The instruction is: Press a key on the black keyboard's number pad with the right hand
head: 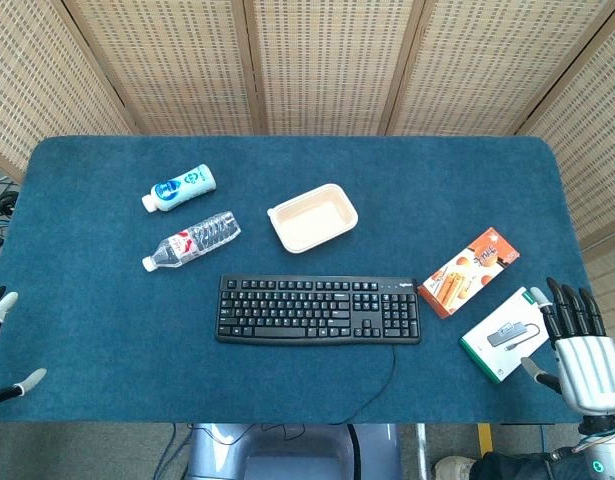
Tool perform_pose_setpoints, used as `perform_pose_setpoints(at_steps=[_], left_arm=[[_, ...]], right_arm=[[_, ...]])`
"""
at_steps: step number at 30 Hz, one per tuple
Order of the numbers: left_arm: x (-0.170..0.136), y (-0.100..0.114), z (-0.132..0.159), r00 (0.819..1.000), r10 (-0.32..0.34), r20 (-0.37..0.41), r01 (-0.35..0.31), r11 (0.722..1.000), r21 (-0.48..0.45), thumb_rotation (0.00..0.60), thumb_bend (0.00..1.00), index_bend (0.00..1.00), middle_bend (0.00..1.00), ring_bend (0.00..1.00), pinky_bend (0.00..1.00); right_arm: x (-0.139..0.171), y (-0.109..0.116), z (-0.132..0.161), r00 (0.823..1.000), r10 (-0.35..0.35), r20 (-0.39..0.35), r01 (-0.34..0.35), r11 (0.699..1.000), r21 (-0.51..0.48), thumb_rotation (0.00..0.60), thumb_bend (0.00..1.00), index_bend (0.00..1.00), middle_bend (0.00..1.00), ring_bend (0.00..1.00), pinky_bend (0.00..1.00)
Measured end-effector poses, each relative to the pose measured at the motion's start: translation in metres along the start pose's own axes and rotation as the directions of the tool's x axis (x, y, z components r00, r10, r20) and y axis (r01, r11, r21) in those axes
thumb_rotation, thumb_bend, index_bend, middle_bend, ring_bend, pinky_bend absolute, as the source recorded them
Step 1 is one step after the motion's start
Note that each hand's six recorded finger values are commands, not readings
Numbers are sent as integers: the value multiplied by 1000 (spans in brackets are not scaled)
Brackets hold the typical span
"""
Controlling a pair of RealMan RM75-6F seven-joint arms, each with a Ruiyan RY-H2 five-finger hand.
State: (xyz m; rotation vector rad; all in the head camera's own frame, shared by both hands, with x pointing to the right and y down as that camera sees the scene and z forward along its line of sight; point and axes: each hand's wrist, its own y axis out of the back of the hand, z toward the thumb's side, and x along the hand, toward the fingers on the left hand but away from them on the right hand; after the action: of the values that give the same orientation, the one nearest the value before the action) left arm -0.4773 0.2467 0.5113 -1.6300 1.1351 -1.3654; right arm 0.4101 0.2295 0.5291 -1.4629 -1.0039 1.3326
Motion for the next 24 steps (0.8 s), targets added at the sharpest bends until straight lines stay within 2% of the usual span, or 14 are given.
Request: perform_pose_setpoints(at_steps=[1,3,5,6,8,10,12,16,20,24], left_arm=[[1,0,0,1000,1,-1,-1,1000,-1,600,0,0,0,0,0],[2,1,-1,1000,3,-6,-3,1000,-2,600,0,0,0,0,0],[3,1,-2,1000,2,-11,-2,1000,-4,600,0,0,0,0,0],[3,1,-2,1000,1,-12,-2,1000,-5,600,0,0,0,0,0],[5,1,-2,1000,2,-13,-2,1000,-3,600,0,0,0,0,0],[6,0,-2,1000,-1,-14,1,1000,-3,600,0,0,0,0,0],[7,-1,-2,1000,-5,-15,5,1000,-1,600,0,0,0,0,0],[12,-2,-2,1000,-12,-23,12,1000,1,600,0,0,0,0,0],[14,-2,-4,999,-13,-30,13,1000,-1,600,0,0,0,0,0],[15,-2,-5,999,-17,-36,17,1000,-3,600,0,0,0,0,0]], right_arm=[[-1,-1,1,1000,5,-4,-5,1000,-2,600,300,8,263,301,373],[-6,-5,6,1000,17,-21,-17,1000,3,600,710,8,482,588,699],[-12,-10,11,998,37,-50,-37,999,12,600,944,8,588,727,849],[-15,-14,14,997,54,-62,-53,998,14,600,996,8,634,789,910],[-21,-23,22,989,106,-99,-105,994,20,600,1000,9,676,860,975],[-28,-31,31,978,158,-138,-155,987,30,600,1000,11,692,905,1000],[-37,-42,44,957,218,-192,-212,976,50,600,1000,25,698,932,1000],[-51,-61,74,901,322,-291,-306,947,98,600,1000,36,701,952,1000],[-63,-79,109,832,403,-381,-368,915,162,600,1000,51,702,960,1000],[-69,-91,129,798,438,-414,-379,899,220,600,1000,54,702,964,1000]])
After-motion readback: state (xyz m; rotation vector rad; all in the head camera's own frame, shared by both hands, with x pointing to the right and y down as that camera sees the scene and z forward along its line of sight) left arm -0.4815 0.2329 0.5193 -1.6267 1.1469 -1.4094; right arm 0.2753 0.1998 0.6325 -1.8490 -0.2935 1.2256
